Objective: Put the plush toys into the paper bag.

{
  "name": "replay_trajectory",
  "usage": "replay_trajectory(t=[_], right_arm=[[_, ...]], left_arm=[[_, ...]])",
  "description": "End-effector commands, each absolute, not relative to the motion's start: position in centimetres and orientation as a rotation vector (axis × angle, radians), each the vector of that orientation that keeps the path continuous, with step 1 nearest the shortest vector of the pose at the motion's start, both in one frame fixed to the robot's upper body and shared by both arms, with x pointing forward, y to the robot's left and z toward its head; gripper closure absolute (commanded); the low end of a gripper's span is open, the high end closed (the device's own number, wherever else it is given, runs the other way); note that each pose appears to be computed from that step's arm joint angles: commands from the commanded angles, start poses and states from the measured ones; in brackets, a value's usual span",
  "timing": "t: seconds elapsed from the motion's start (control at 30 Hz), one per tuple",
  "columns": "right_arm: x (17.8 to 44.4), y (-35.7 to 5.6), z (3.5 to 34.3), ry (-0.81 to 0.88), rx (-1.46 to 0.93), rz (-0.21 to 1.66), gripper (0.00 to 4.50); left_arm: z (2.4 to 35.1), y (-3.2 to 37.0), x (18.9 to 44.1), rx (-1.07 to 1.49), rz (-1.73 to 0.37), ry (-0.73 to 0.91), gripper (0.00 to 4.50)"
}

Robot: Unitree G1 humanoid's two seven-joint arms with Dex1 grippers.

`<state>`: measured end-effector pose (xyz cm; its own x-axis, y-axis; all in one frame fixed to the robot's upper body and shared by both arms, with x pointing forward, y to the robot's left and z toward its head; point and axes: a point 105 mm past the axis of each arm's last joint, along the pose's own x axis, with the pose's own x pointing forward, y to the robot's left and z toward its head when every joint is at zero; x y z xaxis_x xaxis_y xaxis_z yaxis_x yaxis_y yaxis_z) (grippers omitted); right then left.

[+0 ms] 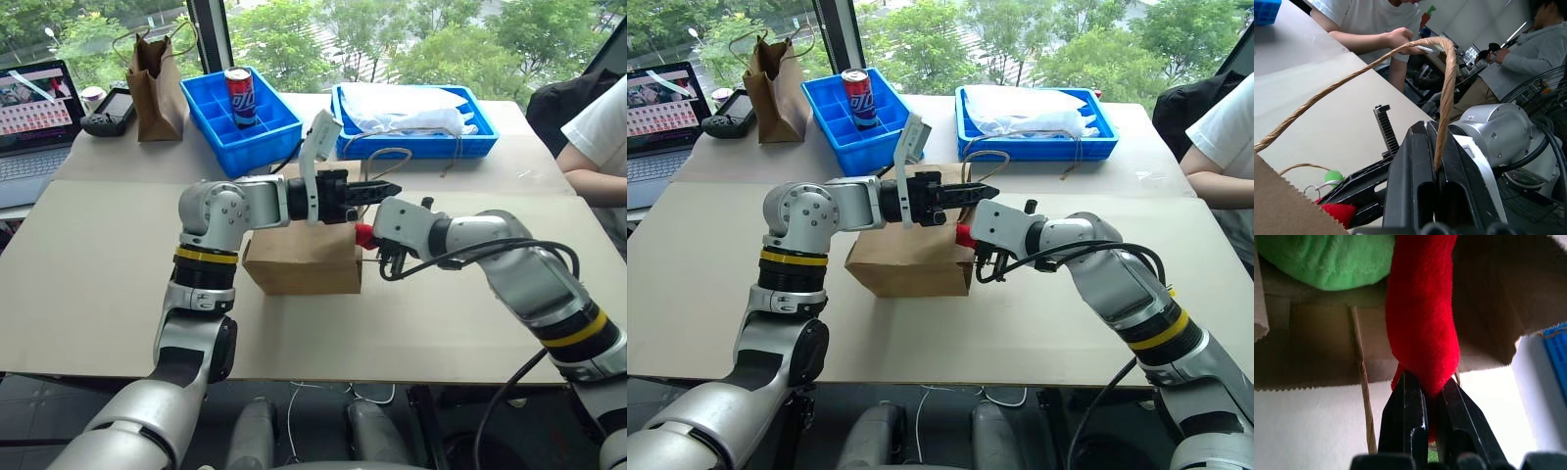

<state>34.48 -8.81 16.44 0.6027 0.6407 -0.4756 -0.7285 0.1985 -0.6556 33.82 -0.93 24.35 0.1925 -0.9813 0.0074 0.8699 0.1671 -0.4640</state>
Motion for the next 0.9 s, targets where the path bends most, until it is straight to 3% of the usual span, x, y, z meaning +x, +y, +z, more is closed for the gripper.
replay_trajectory(t=[0.03, 0.13, 0.27, 0.43, 0.47, 0.8, 0.9], right_arm=[[35.6, -7.4, 18.1, -0.06, -1.055, 0.935, 4.48], [36.4, -6.0, 19.0, -0.212, -1.049, 0.903, 4.48], [36.9, -4.8, 17.2, -0.298, -0.981, 0.912, 4.48], [37.3, -4.5, 15.3, -0.285, -0.67, 0.898, 4.48], [37.4, -4.6, 15.2, -0.279, -0.63, 0.883, 3.65], [36.2, -8.8, 15.6, -0.174, -0.436, 0.817, 0.14], [35.3, -10.6, 15.8, -0.112, -0.381, 0.803, 0.02]], left_arm=[[25.8, -1.1, 33.2, -0.408, -1.386, 0.269, 4.5], [25.9, -1.1, 33.1, -0.411, -1.385, 0.266, 4.5], [25.9, -0.9, 33.1, -0.416, -1.379, 0.264, 4.5], [26.0, -0.7, 33.2, -0.417, -1.369, 0.254, 4.5], [26.0, -0.7, 33.2, -0.417, -1.367, 0.252, 4.5], [25.3, 0.0, 33.6, -0.396, -1.336, 0.253, 4.5], [24.9, 0.0, 33.8, -0.379, -1.327, 0.252, 4.5]])
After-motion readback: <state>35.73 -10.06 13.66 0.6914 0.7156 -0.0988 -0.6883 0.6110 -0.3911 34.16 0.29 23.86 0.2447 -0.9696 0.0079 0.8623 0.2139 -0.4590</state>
